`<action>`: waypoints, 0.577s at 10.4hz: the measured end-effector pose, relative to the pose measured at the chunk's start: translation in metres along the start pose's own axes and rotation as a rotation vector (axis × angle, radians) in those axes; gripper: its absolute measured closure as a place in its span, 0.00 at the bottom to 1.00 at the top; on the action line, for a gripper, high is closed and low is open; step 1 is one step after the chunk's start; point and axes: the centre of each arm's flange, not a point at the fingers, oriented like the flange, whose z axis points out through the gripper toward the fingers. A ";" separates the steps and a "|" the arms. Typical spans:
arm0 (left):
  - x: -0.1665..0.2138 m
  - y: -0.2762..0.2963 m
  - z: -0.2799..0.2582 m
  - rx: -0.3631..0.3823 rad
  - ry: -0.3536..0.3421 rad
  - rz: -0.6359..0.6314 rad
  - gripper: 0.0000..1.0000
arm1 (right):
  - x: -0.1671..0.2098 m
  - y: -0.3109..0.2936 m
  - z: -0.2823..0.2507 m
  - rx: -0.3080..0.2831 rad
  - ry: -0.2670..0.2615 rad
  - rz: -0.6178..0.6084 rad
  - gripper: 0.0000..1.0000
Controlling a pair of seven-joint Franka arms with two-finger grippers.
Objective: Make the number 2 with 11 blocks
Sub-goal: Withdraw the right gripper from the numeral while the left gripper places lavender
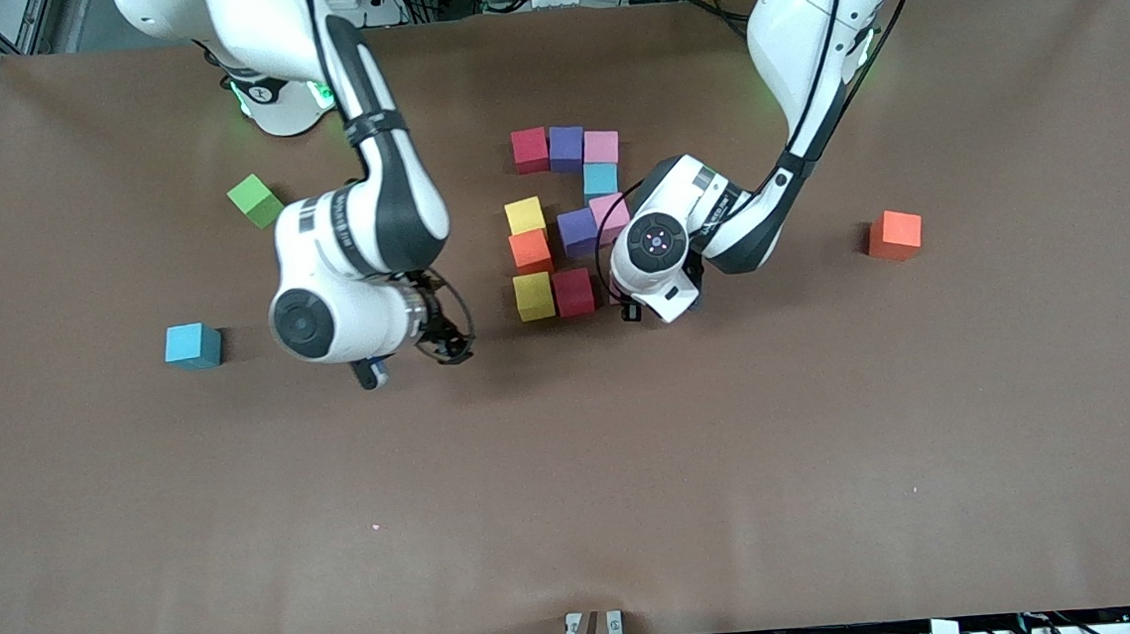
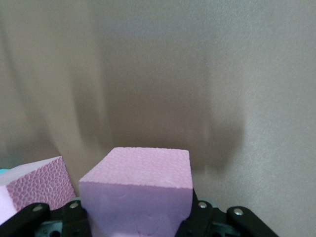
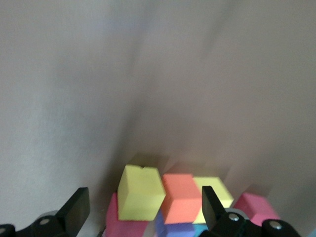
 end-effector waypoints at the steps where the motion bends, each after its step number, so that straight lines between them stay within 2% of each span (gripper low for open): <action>1: -0.002 0.000 0.002 0.001 0.001 0.001 0.41 | 0.020 0.004 -0.015 -0.019 -0.007 -0.037 0.00; 4: -0.009 -0.001 0.008 0.006 0.001 0.009 0.41 | 0.067 0.020 -0.068 -0.040 -0.031 -0.155 0.00; 6: -0.010 0.000 0.008 0.006 0.000 0.008 0.41 | 0.088 0.034 -0.108 -0.008 -0.004 -0.262 0.00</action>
